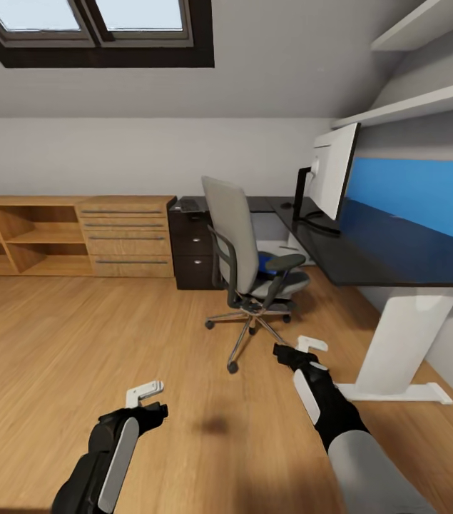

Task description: In the bedroom, organize the workspace by keeping the computer under the desk, ensuring the monitor is on the desk, placing the keyboard on the desk next to the monitor, placing the mouse on the desk next to the keyboard, moving the folder from the swivel chair onto the desk next to the mouse, stacking the notebook on top of the folder with the pen on top of the notebook, and positioning the swivel chair next to the desk.

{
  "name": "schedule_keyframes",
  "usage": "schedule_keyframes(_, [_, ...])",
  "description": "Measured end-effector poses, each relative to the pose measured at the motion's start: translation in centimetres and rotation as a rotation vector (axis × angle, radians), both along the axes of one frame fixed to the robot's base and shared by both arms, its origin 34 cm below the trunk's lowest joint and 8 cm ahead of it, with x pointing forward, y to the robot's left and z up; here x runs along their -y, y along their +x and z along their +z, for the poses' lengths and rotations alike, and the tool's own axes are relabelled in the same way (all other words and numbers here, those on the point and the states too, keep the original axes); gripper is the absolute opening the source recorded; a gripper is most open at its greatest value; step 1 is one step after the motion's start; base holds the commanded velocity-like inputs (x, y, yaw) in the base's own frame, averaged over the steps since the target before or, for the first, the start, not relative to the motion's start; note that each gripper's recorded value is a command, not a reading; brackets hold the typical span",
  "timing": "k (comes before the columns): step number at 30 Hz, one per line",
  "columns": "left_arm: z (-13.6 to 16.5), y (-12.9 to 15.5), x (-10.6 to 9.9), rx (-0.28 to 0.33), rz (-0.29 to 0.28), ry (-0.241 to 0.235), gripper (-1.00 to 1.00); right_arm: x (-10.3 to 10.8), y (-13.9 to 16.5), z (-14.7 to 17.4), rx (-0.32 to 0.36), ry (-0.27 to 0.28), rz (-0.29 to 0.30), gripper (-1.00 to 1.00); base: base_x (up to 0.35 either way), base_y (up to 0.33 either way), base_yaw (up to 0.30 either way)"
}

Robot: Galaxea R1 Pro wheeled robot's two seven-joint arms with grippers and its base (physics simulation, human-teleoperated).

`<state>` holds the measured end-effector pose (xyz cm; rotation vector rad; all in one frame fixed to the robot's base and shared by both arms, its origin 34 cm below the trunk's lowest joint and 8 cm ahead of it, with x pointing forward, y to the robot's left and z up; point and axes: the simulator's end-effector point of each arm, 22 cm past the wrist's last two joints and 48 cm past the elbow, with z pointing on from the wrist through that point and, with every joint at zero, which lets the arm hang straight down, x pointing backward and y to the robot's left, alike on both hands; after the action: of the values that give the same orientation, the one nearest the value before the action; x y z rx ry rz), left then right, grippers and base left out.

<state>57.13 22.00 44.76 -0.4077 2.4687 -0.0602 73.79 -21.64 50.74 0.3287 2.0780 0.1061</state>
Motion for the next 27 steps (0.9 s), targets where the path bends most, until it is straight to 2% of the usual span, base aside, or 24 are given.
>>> schedule_keyframes(2, [0.3, 0.0, 0.0, 0.001, -0.002, -0.001, 1.0, 0.6, 0.1, 0.2, 0.001, 0.004, -0.003, 1.0, 0.304, 0.0, 0.0])
schedule_keyframes(12, [0.5, -0.1, 0.0, -0.004, -0.008, -0.001, 1.0, 0.5, 0.0, 0.6, -0.021, 0.065, -0.012, 1.0, 0.314, -0.057, 0.0])
schedule_keyframes(20, [0.5, -0.1, 0.0, -0.004, -0.008, -0.001, 1.0, 0.7, -0.3, 0.0, -0.049, 0.077, -0.016, 1.0, 0.288, -0.162, 0.0])
schedule_keyframes(27, [0.6, 0.0, -0.1, -0.004, -0.006, 0.001, 1.0, 0.7, -0.3, 0.0, -0.049, 0.077, -0.016, 1.0, 0.092, -0.068, 0.0])
